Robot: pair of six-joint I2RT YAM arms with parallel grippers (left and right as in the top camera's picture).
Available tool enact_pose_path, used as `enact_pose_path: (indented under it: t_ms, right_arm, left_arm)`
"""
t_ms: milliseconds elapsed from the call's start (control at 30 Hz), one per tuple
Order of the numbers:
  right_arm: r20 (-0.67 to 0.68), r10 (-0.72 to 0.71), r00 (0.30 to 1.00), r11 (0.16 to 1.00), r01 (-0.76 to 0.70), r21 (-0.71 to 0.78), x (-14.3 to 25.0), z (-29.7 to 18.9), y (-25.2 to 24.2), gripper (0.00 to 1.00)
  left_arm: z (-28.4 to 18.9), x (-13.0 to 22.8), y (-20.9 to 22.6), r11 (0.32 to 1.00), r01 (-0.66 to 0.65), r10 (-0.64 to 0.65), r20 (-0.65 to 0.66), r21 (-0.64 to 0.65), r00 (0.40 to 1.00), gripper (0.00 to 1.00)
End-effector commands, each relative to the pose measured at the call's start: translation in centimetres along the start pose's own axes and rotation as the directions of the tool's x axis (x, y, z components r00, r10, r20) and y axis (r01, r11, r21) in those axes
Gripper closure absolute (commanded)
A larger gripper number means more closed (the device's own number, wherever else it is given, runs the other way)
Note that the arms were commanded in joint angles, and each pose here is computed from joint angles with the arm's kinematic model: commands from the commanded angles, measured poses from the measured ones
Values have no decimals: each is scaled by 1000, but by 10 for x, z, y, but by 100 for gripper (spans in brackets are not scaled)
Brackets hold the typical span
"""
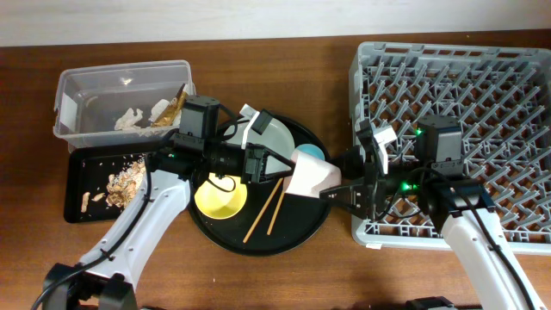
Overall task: Sort waste into correct bins and load items into the dishwasher rack
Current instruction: 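Hand the pink cup from the left gripper to the right gripper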
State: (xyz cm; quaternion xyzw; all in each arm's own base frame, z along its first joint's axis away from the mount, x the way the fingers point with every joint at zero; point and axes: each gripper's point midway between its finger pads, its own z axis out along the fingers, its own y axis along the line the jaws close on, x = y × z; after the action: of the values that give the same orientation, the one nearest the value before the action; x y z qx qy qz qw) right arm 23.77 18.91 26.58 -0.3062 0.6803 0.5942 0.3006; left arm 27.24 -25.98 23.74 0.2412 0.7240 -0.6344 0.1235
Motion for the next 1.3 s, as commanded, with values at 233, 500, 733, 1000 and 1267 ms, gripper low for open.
enact_pose_path:
  t_ms: [233, 500, 733, 1000, 1267]
  right_arm:
    - [3, -29, 1000, 999, 29, -46, -6, 0, 11, 12]
    - [8, -55, 998, 997, 55, -45, -9, 0, 11, 20]
    - [9, -62, 998, 997, 62, -45, -9, 0, 11, 28]
    - [7, -53, 999, 999, 53, -2, -9, 1, 3, 35]
    - [-11, 0, 1000, 981, 2, 195, -3, -3, -30, 40]
  left_arm:
    - [1, -11, -11, 999, 8, -8, 8, 41, 1000, 100]
    - [1, -13, -11, 999, 3, -3, 10, 42, 1000, 100]
    - [1, -13, -11, 999, 2, -3, 10, 41, 1000, 100]
    - [1, -16, -5, 1000, 3, -3, 27, 3, 1000, 89]
    - [-12, -10, 64, 926, 85, -52, 97, -368, 994, 43]
